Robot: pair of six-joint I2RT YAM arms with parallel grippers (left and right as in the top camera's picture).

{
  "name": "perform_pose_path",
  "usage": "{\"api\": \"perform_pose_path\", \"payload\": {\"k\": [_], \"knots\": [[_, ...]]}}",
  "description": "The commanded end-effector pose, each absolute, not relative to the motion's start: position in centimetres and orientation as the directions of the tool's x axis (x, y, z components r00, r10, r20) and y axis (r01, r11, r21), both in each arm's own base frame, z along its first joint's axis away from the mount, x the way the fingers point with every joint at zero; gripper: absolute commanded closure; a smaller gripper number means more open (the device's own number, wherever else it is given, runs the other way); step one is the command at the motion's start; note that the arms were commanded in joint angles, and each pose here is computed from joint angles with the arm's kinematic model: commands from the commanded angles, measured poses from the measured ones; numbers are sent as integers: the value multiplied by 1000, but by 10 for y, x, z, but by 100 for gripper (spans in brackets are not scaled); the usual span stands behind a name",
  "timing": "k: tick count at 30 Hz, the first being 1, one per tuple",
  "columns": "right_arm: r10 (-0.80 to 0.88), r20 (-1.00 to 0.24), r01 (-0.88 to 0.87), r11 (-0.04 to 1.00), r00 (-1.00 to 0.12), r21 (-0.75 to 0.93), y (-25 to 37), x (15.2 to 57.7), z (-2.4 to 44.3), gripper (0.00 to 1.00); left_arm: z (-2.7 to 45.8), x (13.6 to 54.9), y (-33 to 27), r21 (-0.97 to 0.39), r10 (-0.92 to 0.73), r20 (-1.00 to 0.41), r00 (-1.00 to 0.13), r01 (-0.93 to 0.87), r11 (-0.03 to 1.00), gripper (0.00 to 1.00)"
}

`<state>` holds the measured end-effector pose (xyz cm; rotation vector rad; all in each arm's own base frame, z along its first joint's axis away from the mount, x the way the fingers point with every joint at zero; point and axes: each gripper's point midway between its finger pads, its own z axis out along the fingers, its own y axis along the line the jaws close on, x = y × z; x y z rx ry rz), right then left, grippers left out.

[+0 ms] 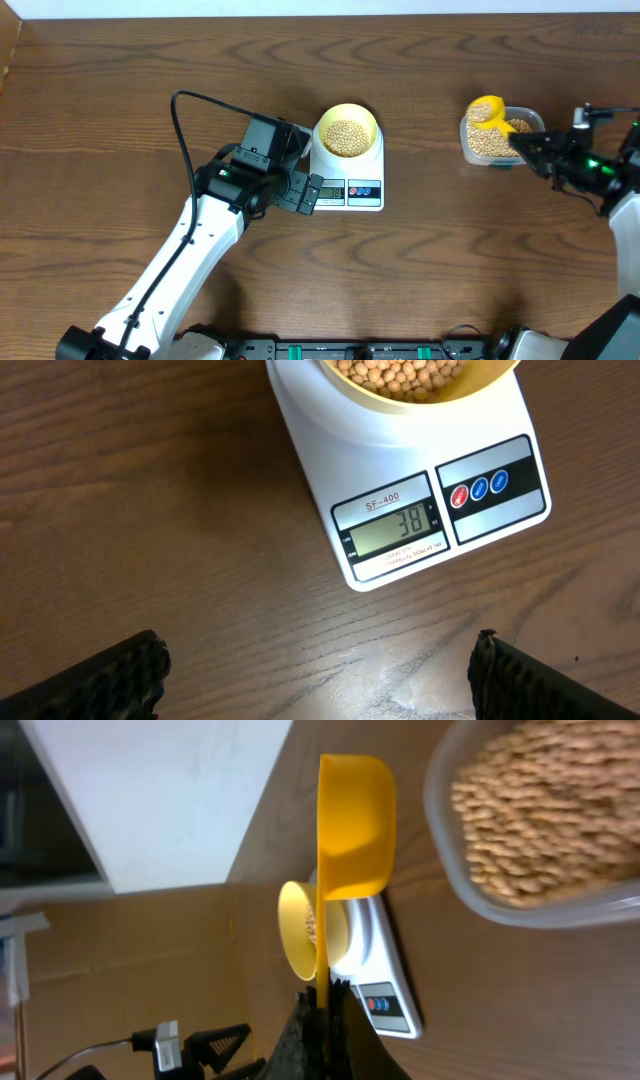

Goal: Scoop item into bowl and weigh 50g on scale

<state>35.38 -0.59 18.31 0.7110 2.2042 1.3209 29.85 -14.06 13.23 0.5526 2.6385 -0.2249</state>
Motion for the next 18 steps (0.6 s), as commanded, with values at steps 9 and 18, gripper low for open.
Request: {"api": "perform_pose_path", "payload": {"k": [9, 18], "knots": [[459, -254, -60, 396, -851, 916, 96, 373, 223, 99, 133, 298, -140, -57, 359, -447, -819, 427, 903, 2], [394, -353, -163, 441, -849, 883, 137, 376, 228, 98, 133, 298, -140, -57, 359, -447, -819, 427, 903, 2]]}}
